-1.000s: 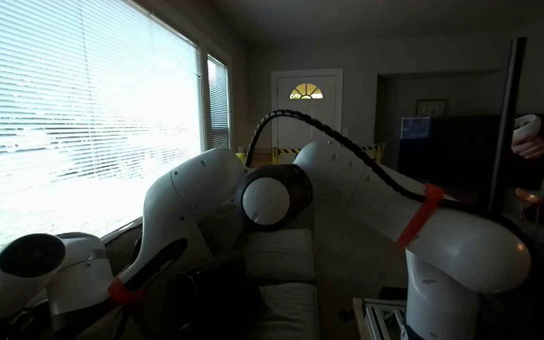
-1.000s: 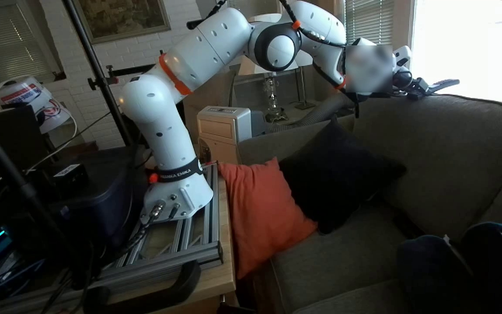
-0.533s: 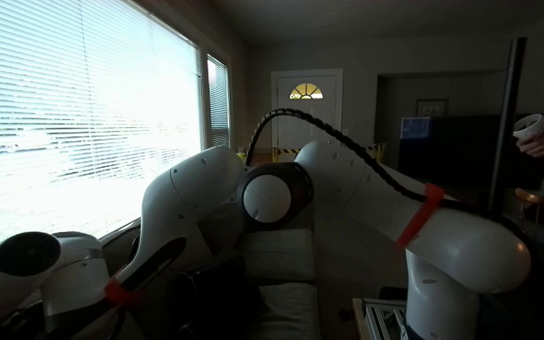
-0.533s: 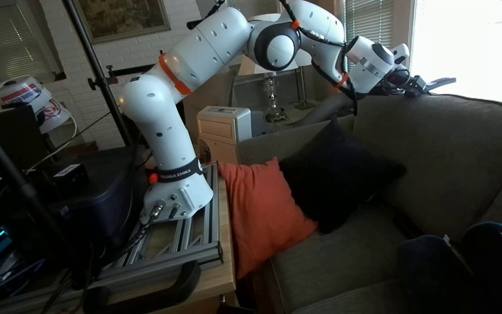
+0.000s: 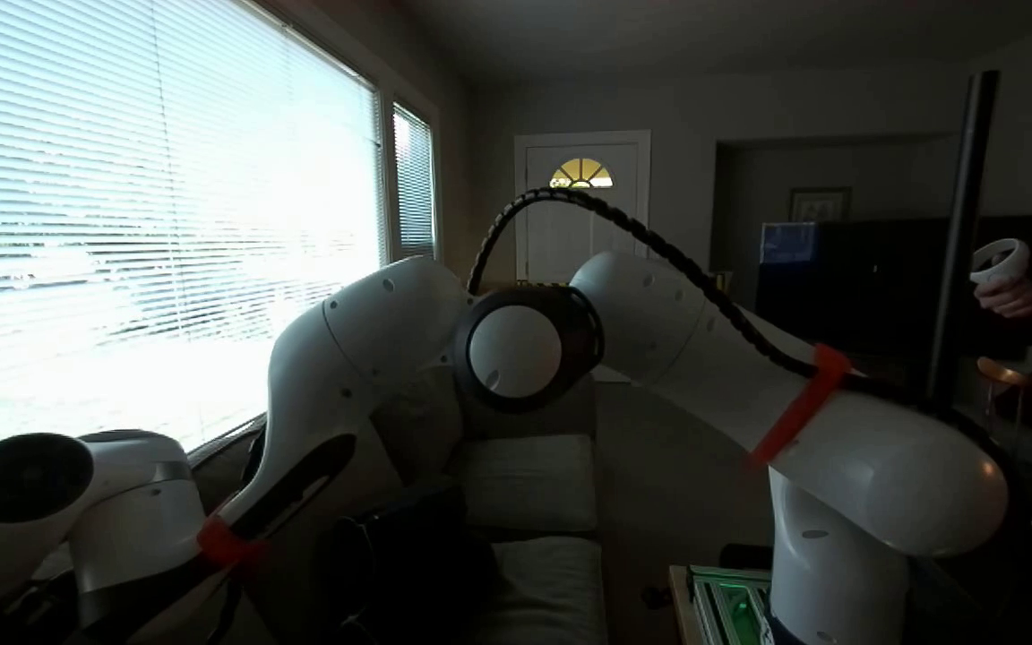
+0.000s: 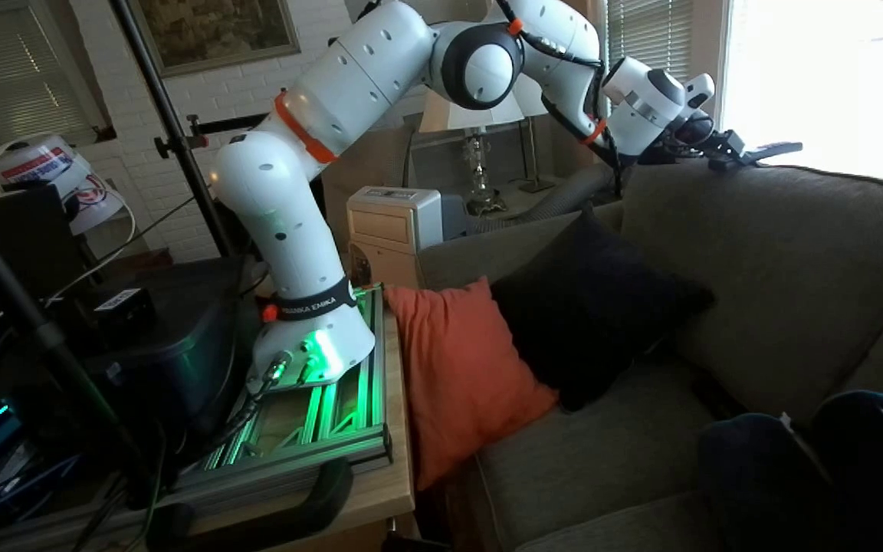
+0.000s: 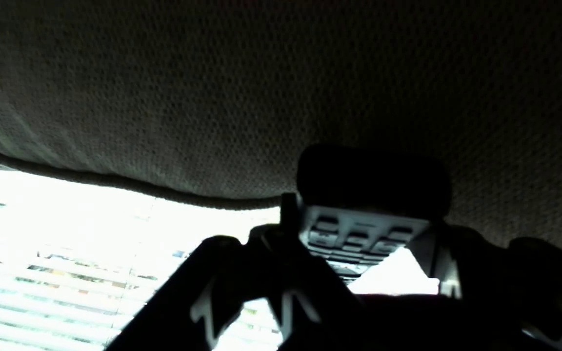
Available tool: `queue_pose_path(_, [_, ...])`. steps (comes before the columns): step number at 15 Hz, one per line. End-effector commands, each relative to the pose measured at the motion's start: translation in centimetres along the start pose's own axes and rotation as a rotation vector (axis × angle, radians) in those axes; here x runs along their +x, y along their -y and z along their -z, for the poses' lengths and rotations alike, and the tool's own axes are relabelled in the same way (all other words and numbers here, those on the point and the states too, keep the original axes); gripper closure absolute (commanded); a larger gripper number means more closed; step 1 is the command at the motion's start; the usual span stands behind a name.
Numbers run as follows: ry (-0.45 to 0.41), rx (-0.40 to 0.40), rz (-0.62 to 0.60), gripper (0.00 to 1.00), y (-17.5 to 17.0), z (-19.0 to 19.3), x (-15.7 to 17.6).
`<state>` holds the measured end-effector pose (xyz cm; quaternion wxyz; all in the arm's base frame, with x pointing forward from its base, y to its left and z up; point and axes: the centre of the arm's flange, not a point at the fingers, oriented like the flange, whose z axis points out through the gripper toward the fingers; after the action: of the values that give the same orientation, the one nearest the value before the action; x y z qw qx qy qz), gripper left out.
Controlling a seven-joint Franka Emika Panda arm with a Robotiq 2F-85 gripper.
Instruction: Put the remote control on the backrest of the sofa.
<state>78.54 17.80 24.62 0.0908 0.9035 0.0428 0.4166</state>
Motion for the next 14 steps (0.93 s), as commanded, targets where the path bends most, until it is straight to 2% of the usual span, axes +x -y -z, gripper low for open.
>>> queue_pose_path(1, [0.063, -0.029, 0.005, 0.7, -0.5, 1.7, -1.4])
queue_pose_path(5, [0.103, -0.06, -0.001, 0.7, -1.2, 1.7, -2.0])
queue_pose_path(6, [0.116, -0.063, 0.002, 0.2, -1.2, 1.8, -2.0])
queue_pose_path(7, [0.122, -0.063, 0.003, 0.19, -1.3, 1.9, -2.1])
queue_pose_path(10, [0.14, -0.066, 0.008, 0.0, -1.5, 2.2, -2.2])
queue_pose_path(14, [0.117, -0.068, 0.029, 0.0, -1.7, 4.4, -1.3])
